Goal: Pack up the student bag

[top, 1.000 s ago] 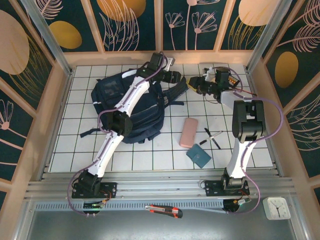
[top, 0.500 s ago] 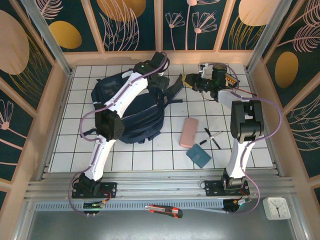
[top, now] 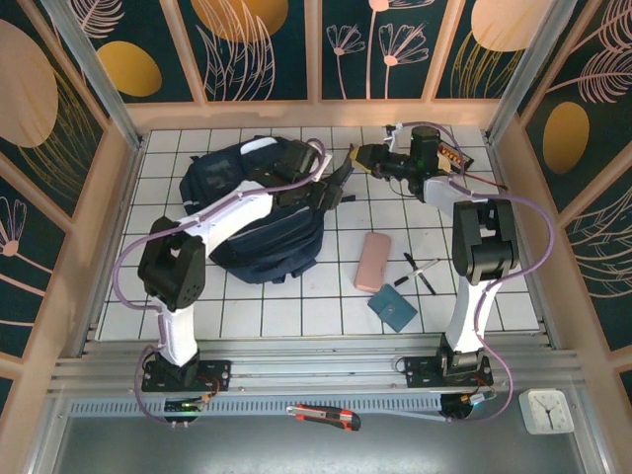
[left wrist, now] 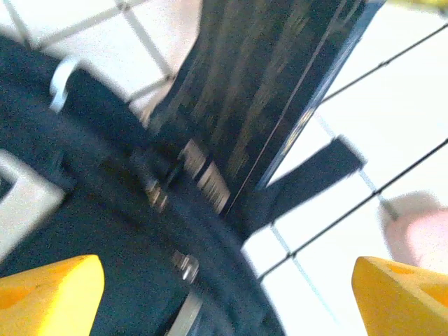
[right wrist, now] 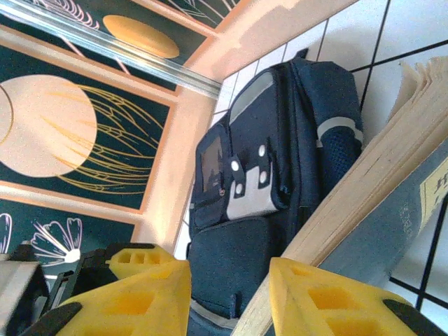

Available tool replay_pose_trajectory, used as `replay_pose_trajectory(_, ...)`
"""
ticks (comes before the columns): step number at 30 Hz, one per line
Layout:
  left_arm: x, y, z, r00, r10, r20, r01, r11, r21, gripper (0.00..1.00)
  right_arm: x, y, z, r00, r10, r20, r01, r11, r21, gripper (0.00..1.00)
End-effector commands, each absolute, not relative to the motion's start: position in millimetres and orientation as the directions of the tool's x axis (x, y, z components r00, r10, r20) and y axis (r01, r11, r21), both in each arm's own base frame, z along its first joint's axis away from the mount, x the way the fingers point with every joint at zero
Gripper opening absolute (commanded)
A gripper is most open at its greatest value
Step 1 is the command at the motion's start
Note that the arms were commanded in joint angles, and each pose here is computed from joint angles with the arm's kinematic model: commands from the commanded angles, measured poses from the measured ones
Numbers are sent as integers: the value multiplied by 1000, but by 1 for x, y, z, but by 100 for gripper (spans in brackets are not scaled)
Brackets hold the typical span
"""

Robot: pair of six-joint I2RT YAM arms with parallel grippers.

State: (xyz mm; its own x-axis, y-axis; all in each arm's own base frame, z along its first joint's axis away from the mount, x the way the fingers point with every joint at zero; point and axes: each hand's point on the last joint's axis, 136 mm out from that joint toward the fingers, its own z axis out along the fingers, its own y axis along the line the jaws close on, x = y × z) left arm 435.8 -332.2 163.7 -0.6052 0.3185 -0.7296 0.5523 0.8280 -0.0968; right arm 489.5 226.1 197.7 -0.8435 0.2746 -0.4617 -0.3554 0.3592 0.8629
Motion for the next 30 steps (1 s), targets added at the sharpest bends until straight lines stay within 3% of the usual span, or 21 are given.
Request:
replay_pose_trajectory(1,465,-367,175,-484,261,-835,580,810,-83,91,473,244,199,-876,223,-428,-342,341,876,36)
replay_pose_trajectory(11,500,-383,132,-504,262,-823,537,842,-61,86,473,247,197,-883,212,-419,-335,341,879,36)
replay_pose_trajectory(14,509,-384,123,-505,264,-822,516,855,-42,80,473,250,193,-889,207,-408,-326,340,882,36)
replay_pose_trajectory(16,514,-386,122,-498,264,-826,516,856,-38,71,472,251,190,-893,204,-401,-319,340,885,36)
replay_pose_trajectory(19,517,-390,119,-498,270,-824,525,850,-39,48,472,252,189,-896,203,-396,-315,339,887,36)
replay_pose_trajectory(23,518,-384,121,-509,258,-821,517,854,-52,4,475,251,193,-890,217,-400,-315,341,886,38)
replay_pose_trajectory(24,518,-383,122,-508,258,-822,518,854,-53,0,477,249,195,-887,226,-403,-313,346,884,41)
replay_pose_trajectory(30,523,-384,170,-463,193,-865,533,840,-98,0,499,211,255,-764,357,-537,-369,442,818,68)
